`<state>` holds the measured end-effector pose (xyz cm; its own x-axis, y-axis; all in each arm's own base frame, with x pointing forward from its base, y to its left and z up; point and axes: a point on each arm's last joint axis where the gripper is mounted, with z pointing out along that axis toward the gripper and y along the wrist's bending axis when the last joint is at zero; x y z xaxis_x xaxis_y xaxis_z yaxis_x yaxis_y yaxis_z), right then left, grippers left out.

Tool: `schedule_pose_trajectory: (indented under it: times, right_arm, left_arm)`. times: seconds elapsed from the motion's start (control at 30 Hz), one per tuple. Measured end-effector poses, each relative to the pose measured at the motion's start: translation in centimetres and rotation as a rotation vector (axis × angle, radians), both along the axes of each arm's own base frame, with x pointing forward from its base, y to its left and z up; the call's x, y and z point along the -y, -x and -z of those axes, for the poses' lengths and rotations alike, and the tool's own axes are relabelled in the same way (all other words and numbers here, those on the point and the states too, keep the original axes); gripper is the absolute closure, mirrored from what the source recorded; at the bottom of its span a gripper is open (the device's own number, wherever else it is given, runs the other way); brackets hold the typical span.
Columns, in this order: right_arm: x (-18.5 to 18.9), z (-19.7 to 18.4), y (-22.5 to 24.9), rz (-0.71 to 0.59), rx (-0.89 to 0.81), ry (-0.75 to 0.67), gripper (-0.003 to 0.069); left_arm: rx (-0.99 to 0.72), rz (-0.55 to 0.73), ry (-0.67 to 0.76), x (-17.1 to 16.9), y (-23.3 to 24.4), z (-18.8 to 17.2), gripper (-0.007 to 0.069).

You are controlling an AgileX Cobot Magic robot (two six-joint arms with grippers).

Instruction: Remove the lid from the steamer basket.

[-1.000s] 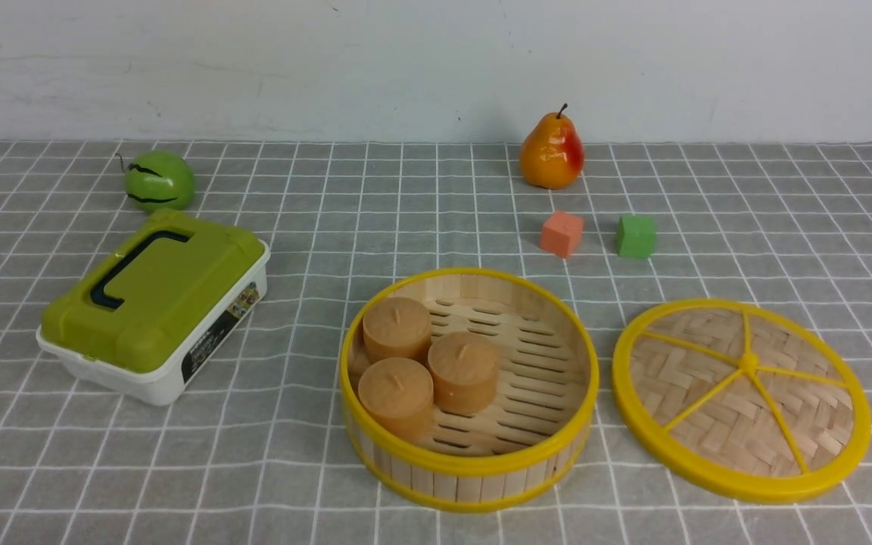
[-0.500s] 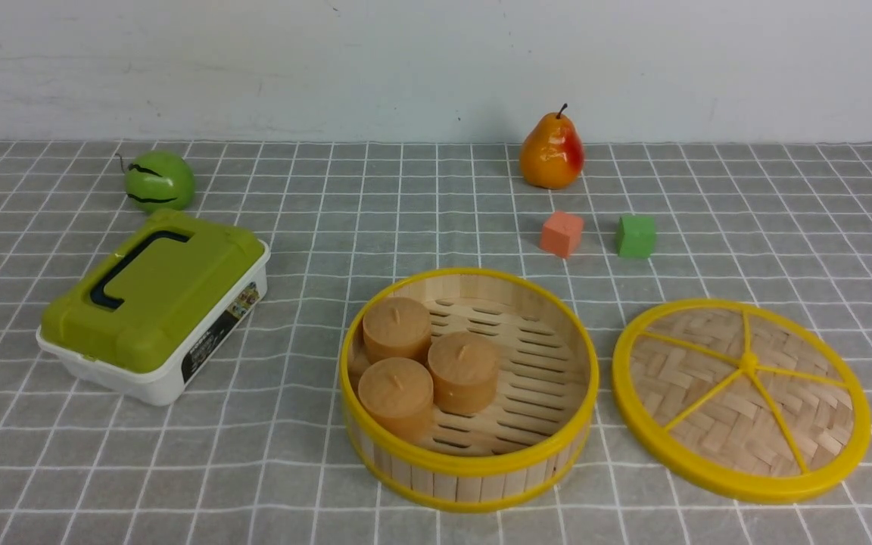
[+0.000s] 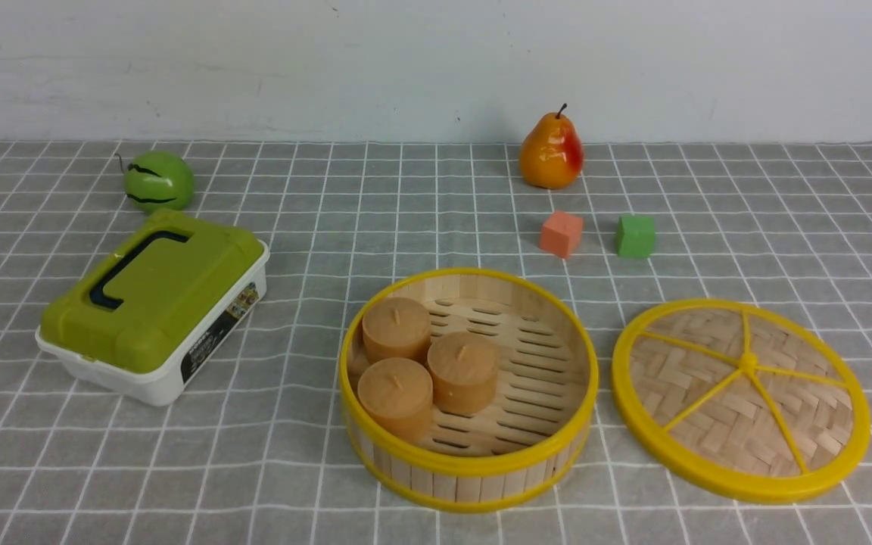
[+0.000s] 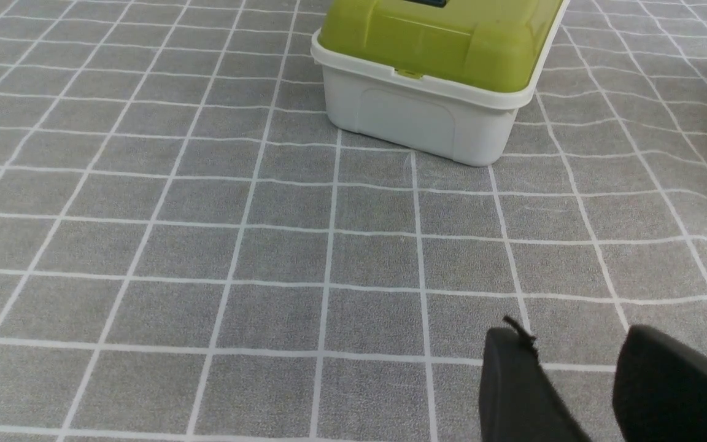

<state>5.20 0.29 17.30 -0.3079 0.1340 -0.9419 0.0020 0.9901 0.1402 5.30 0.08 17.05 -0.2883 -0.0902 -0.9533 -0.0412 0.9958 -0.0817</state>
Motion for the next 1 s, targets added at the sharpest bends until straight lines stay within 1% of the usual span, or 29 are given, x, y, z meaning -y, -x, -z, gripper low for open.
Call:
schedule_pose_trajectory:
  times: [1.0]
  right_arm:
    - [0.00,0.00,0.00,0.000,0.000,0.000,0.0530]
  left_arm:
    - [0.000,0.000,0.000,0.00,0.00,0.00,0.0386]
